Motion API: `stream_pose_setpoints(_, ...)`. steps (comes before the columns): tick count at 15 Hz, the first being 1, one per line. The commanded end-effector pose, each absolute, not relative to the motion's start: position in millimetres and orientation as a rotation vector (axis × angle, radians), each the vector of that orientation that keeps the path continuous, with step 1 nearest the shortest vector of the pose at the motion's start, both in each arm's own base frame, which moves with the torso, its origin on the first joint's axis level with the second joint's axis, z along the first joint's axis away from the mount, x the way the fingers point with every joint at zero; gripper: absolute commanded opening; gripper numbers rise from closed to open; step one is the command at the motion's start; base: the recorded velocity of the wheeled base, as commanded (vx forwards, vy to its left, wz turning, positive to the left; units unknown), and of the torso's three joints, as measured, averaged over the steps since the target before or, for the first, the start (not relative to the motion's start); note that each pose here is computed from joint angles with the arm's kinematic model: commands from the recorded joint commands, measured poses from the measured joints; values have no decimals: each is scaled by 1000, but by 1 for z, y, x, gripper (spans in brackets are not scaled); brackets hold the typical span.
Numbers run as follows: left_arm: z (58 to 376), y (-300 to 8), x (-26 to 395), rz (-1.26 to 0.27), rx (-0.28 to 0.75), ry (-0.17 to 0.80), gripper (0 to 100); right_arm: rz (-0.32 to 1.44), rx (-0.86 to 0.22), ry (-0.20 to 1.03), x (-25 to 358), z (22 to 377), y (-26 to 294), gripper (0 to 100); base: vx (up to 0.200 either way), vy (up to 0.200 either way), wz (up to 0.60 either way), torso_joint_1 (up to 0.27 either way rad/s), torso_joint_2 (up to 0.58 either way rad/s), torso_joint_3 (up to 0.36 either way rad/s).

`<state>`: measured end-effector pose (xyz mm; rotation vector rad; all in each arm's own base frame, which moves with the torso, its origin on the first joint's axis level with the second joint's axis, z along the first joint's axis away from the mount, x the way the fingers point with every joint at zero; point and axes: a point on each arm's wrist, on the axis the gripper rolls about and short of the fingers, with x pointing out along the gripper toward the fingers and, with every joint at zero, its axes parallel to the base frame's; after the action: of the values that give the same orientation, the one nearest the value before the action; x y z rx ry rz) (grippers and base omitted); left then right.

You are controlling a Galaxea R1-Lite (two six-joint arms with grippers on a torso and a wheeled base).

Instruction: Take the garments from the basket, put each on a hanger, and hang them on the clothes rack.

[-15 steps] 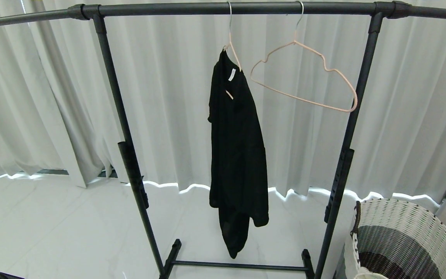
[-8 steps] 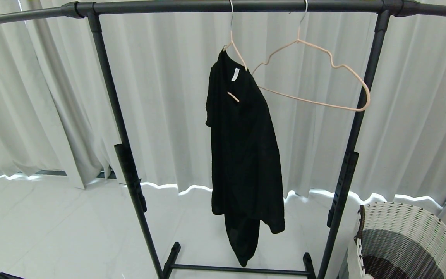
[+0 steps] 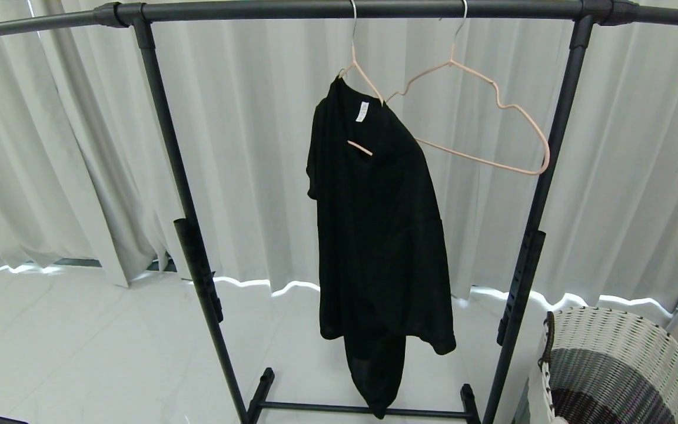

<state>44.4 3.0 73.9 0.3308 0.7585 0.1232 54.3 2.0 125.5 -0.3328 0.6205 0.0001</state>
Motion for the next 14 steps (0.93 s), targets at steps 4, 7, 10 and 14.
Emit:
stream_pose_setpoints(4,77,2,40,114,325,691,100,323,-518,814,147,93,38,100,0,0,0,0,0,0)
stream_pose_setpoints(7,77,2,39,104,328,677,100,436,-569,907,156,75,56,100,0,0,0,0,0,0)
stream_pose_setpoints(10,77,1,39,80,336,672,100,416,-586,1005,160,59,55,100,0,0,0,0,0,0)
stream_pose_setpoints(14,77,0,39,58,345,674,100,321,-572,1057,176,43,46,100,0,0,0,0,0,0)
